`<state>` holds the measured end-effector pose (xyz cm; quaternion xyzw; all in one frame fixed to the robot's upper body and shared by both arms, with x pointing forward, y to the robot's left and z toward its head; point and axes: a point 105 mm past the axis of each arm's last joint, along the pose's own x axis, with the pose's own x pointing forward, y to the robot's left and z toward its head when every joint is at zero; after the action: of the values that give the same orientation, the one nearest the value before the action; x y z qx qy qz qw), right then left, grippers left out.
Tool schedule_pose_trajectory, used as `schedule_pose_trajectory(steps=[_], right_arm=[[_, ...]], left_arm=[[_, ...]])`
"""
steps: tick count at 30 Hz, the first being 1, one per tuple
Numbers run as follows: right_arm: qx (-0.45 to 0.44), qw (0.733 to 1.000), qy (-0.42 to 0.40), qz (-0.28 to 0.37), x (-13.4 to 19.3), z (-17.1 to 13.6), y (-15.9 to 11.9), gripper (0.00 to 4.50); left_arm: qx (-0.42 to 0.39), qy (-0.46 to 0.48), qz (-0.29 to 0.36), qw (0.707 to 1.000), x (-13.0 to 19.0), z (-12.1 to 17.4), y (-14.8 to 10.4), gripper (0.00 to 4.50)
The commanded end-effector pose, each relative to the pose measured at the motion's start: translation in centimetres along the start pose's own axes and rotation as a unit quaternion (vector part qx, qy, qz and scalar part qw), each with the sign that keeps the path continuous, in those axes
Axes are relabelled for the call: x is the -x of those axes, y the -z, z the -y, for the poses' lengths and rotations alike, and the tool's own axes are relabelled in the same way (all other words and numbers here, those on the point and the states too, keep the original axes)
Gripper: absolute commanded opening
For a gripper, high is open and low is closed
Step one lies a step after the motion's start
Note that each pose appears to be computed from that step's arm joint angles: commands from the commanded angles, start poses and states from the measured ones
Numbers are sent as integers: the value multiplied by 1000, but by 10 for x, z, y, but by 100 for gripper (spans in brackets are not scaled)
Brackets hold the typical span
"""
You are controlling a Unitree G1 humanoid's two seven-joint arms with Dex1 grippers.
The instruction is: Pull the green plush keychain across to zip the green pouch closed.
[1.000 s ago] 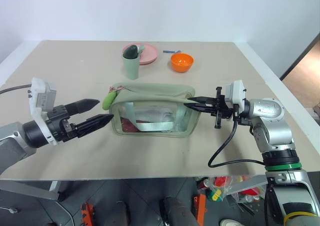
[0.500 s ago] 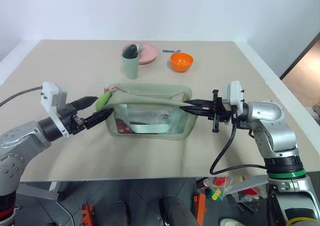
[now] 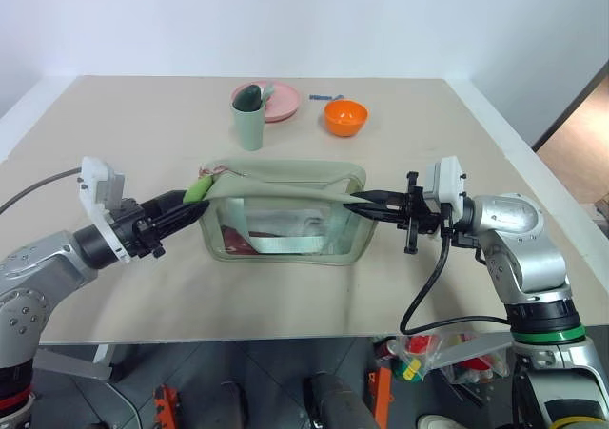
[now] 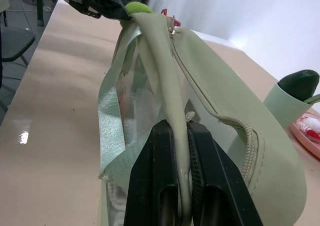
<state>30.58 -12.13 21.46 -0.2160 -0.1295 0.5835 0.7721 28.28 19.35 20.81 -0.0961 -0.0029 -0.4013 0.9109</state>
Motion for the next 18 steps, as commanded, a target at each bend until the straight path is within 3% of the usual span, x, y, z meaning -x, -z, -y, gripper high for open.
schedule_pose_trajectory(steps=[1, 3, 10, 18], right_arm=[[31, 999, 7, 4, 4, 3, -12, 0], [32, 999, 8, 3, 5, 4, -12, 0], [34, 999, 9, -1, 6, 5, -10, 0], [35, 999, 2, -10, 6, 5, -5, 0]], left_arm=[[-2, -4, 38, 999, 6, -2, -21, 71], [5, -3, 40, 999, 9, -1, -23, 1], [5, 22, 46, 999, 11, 10, -40, 1], [-53, 131, 39, 989, -42, 45, -62, 1]])
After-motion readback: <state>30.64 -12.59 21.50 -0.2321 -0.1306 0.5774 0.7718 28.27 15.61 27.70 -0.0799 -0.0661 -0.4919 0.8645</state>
